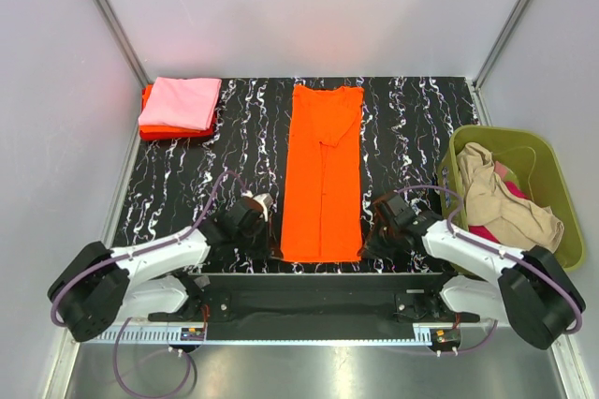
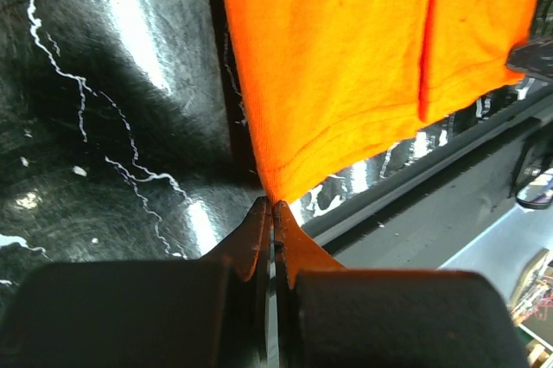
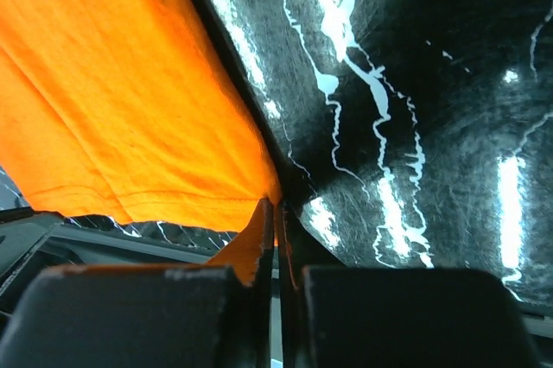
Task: Fold and stack the t-shirts
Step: Fold the tshirt
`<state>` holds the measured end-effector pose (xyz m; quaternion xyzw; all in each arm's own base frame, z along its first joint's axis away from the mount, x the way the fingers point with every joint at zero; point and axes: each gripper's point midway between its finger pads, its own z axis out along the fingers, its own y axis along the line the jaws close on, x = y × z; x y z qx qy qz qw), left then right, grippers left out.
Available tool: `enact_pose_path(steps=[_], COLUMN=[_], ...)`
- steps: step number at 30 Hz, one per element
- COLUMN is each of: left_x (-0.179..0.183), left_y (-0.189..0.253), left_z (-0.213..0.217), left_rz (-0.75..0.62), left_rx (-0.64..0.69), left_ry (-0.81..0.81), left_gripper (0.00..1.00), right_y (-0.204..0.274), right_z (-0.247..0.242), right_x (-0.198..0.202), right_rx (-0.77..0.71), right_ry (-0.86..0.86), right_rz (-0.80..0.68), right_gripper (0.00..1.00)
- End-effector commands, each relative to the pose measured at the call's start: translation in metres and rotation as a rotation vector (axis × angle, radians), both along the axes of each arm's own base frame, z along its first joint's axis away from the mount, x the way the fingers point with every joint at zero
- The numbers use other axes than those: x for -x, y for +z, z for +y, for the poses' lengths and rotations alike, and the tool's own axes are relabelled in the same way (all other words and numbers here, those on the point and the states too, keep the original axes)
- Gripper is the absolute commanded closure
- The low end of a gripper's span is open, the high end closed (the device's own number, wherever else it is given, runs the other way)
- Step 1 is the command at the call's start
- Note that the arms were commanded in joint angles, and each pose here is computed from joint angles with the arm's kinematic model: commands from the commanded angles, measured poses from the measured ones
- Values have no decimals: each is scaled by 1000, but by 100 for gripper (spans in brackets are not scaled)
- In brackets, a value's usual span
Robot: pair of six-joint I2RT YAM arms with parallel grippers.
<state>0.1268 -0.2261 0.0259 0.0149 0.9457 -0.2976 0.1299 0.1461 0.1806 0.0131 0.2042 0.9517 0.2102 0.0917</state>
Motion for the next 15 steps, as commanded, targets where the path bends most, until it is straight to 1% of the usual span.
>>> enact_pose_path(steps=[1,5,8,10,15], left_x=[3,15,18,17,19], left_y=[13,29,34,37,31], left_z=[-6,-15,-17,-17,-14], left_rz=[-6,-1,0,-9,-5], left_rx=[56,102,100,104,84], left_ry=[7,-3,-6,-2,-10], left_gripper=[100,100,100,100,100], right_y=[8,28,37,35,20], right_z=[-3,0,-1,-6,-12], right_x=[5,16,17,18,24], right_rx=[7,-22,-38,-26,20], right_ry=[11,33,30,21,52], right_rz=[-23,-15,-44,-53,-21], right_gripper=[100,100,100,100,100])
